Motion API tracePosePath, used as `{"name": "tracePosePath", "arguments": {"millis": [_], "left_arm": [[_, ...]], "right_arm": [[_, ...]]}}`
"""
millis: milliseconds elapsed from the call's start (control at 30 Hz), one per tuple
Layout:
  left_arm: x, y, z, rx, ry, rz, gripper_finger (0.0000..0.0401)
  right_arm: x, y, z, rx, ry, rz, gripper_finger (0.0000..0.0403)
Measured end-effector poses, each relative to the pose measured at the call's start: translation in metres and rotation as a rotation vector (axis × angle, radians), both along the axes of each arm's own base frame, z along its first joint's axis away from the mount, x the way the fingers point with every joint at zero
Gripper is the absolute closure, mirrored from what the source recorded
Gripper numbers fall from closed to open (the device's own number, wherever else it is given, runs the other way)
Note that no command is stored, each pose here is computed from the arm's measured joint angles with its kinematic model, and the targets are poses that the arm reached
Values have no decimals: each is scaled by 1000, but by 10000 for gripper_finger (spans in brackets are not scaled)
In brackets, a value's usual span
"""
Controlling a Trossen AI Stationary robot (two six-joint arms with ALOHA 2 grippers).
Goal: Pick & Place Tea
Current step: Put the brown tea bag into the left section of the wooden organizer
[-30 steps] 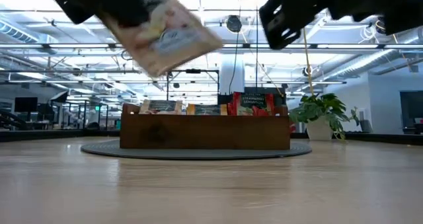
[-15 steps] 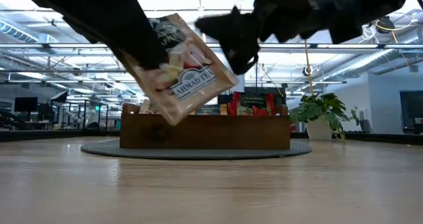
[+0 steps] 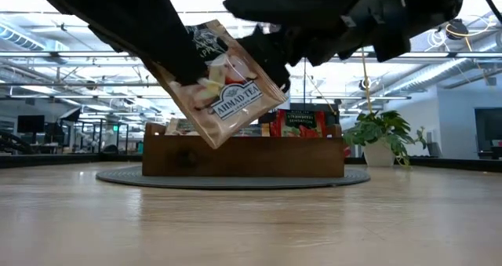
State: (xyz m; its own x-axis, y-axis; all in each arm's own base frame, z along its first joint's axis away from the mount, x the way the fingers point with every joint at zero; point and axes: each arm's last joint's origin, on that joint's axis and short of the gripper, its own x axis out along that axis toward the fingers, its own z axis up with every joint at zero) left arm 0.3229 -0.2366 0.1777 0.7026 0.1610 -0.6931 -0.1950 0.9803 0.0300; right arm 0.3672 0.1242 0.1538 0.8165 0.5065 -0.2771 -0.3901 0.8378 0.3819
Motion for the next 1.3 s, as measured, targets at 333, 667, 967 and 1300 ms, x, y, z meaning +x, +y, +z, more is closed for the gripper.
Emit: {"name": "tracePosePath", "arguments": {"millis": [333, 667, 967, 1300], "left_arm": [[1, 2, 0, 2, 8, 4, 396], [1, 2, 0, 0, 8, 3, 396], [0, -1, 0, -3, 2, -7, 388], [-15, -7, -5, 76, 103, -88, 283]], "right_arm": [[12, 4, -11, -48, 46, 13, 265], [12, 10, -8, -112, -27, 55, 397], [10, 12, -9, -132, -32, 68, 402], [8, 12, -13, -159, -8, 80, 402]]}}
